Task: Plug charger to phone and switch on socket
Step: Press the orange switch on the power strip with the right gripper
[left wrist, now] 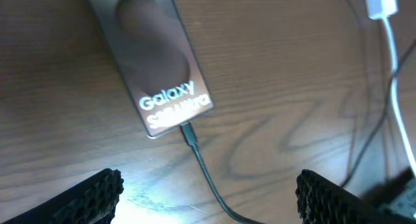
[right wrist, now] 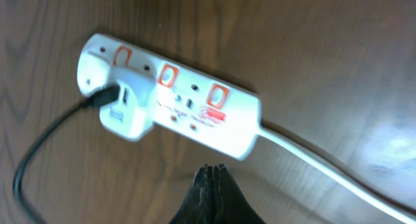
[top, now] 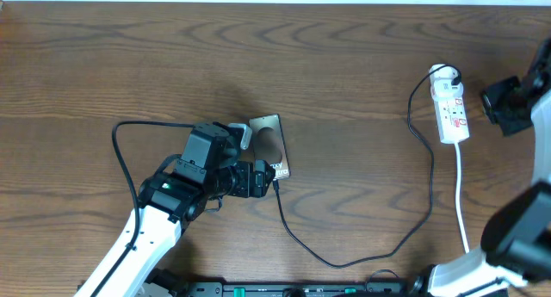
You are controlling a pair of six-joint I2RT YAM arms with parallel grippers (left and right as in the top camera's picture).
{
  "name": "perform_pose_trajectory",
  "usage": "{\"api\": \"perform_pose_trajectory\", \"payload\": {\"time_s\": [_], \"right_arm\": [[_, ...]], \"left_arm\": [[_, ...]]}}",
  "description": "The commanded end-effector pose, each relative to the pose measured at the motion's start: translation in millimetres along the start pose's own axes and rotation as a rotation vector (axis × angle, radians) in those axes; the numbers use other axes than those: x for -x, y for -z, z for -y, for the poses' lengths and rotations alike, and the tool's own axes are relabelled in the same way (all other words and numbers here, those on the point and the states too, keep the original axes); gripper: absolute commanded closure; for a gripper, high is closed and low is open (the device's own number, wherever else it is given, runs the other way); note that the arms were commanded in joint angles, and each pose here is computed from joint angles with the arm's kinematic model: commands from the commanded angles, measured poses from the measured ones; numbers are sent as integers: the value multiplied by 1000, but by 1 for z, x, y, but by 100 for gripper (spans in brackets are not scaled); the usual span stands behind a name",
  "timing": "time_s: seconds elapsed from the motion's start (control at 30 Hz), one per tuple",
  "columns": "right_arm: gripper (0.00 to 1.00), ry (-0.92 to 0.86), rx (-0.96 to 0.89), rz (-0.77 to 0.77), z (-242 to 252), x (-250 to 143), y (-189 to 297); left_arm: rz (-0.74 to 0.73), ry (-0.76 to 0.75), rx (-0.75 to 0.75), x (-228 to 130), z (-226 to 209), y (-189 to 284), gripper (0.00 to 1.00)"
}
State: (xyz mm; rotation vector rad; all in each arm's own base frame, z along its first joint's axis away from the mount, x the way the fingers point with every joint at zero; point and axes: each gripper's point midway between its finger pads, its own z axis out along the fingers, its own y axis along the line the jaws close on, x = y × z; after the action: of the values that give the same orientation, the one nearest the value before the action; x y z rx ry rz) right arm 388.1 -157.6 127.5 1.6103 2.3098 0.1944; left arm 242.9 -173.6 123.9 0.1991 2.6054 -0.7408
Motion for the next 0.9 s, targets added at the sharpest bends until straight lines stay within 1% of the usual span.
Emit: {"api": "perform_pose_trajectory", "payload": {"time_s": [0.0, 0.2, 0.37, 0.63, 0.87], "right_arm": [[99, -95, 20, -82, -14, 0, -25], [99, -135, 28, -165, -22, -3, -73], [99, -151, 57, -178, -29, -1, -97], [99, -167, 114, -146, -42, 9, -100], [99, -178, 118, -137, -43, 11, -101]], "left_arm": [[29, -10, 49, 6, -7, 3, 13], [30, -10, 50, 6, -7, 3, 13], [33, -1, 68, 6, -10, 3, 13], [29, 0, 69, 5, -10, 3, 13], [28, 0, 69, 5, -11, 2, 12]]}}
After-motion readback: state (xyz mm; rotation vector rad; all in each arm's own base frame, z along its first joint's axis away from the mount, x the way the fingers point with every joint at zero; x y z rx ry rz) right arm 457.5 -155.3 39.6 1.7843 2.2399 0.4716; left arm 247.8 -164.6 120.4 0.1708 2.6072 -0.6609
